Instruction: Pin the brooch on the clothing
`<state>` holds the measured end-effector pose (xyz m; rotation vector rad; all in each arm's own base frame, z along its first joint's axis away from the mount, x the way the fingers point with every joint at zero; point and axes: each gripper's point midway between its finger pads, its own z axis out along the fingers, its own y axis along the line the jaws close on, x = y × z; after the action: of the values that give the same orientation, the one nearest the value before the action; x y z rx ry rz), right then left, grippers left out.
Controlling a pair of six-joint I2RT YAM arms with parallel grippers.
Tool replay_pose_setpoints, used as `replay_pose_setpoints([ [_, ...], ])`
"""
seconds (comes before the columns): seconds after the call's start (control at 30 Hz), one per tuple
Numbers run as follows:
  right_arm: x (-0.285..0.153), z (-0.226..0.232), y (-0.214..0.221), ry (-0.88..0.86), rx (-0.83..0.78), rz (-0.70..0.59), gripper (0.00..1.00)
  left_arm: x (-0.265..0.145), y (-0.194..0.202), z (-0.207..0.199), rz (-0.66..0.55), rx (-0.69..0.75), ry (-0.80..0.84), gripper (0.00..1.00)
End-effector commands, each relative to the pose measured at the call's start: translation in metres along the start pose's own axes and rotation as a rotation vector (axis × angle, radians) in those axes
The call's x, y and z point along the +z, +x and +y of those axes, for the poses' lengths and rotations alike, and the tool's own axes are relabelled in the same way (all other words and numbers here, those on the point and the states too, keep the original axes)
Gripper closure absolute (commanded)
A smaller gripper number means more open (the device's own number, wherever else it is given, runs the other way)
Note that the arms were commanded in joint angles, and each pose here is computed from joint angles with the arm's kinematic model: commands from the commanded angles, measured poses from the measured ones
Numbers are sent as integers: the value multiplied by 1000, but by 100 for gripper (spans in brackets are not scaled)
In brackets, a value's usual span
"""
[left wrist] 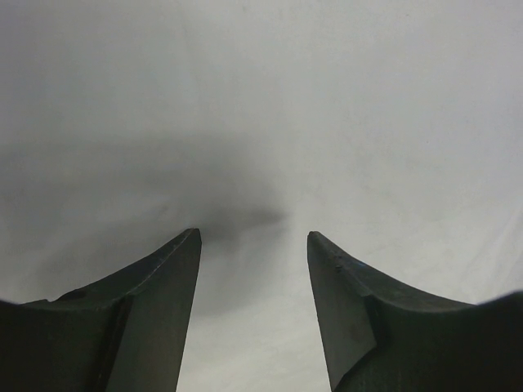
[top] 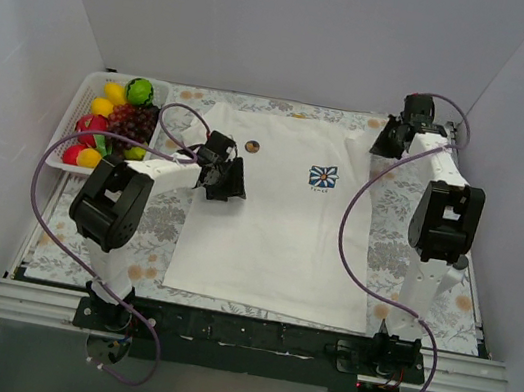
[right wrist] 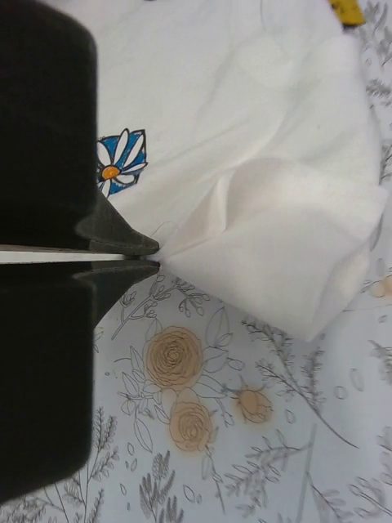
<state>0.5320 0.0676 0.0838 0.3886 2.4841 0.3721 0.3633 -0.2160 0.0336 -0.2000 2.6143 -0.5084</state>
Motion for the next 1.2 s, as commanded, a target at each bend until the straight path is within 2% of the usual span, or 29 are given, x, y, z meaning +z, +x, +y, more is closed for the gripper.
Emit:
replay_pose_setpoints([
  [0.0, -49, 8, -49, 37, -159, -114, 99, 0, 21, 16, 50, -6, -55, 45],
  [0.23, -52, 2, -53, 87, -295, -124, 98, 4, 29, 22, 77, -11, -75, 44],
  [0.33, -52, 11, -49, 49, -324, -116, 88, 5, 31, 22, 82, -8, -74, 44],
  [0.37, -50, 12, -48, 47, -322, -116, 76, 5, 31, 22, 83, -8, -75, 43],
  [0.43, -46, 11, -42, 49, -302, -102, 73, 4, 31, 21, 84, -6, -74, 43],
  [0.5, -42, 9, -36, 50, -278, -94, 64, 3, 31, 21, 81, -3, -75, 43],
  [0.6, -39, 7, -36, 51, -250, -111, 63, 1, 31, 22, 77, -1, -81, 42],
  [0.63, -35, 5, -32, 53, -243, -105, 58, 1, 31, 22, 77, -1, -81, 42],
  [0.77, -21, 2, -26, 60, -238, -80, 53, 1, 35, 24, 85, 0, -86, 41],
  [0.93, -10, -28, -21, 194, -196, -75, 42, 2, 35, 24, 87, -2, -84, 41],
  [1.17, 20, -54, -5, 237, -92, -2, 43, 4, 40, 24, 101, 1, -83, 41],
])
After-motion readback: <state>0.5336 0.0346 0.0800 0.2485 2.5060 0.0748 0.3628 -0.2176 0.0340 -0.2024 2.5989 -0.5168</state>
